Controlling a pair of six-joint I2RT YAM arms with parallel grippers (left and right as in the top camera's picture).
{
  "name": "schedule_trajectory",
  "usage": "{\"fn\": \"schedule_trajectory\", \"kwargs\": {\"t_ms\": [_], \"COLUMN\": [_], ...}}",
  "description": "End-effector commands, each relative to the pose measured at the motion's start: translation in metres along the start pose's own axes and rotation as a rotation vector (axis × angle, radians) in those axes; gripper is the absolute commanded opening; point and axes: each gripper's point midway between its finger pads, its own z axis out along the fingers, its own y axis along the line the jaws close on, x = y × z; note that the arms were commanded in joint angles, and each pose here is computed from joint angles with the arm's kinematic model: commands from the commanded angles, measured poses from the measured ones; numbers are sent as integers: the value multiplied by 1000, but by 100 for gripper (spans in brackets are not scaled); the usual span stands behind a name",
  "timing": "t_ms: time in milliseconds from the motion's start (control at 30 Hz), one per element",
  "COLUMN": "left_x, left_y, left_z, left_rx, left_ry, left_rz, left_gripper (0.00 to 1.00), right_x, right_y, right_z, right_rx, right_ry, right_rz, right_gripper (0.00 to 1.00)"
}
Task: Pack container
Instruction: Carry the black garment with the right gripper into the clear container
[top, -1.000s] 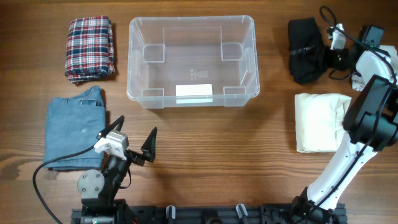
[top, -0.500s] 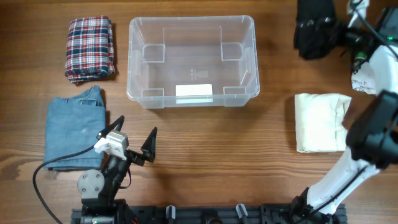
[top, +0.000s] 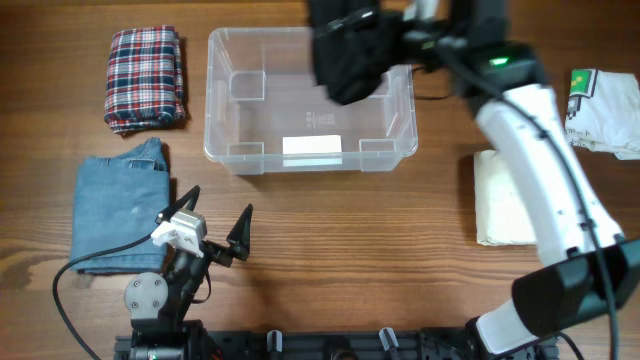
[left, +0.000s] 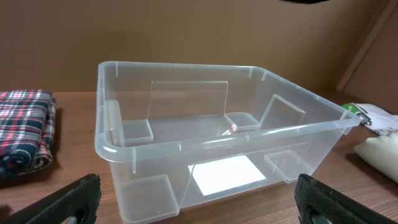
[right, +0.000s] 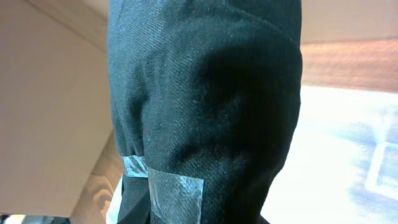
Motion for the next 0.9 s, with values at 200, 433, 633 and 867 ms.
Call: {"fn": "schedule_trajectory", "kwargs": {"t_ms": [200,433,633,867], "left_x": [1,1,1,1], "left_y": [2,2,2,2], "left_z": [0,0,0,0], "left_rx": [-9,-9,-9,-9], "left_ry": [-5,-5,-5,-5], "left_rz": [14,14,14,14], "left_gripper": [100,100,100,100], "right_x": [75,111,128,141], "right_y": [14,-11,-36,-55], "right_z": [124,178,203,216], "right_rx": [96,137,166,205], "right_ry": [93,127,137,143], "right_rz": [192,210,216,243], "right_gripper": [20,21,28,33]}}
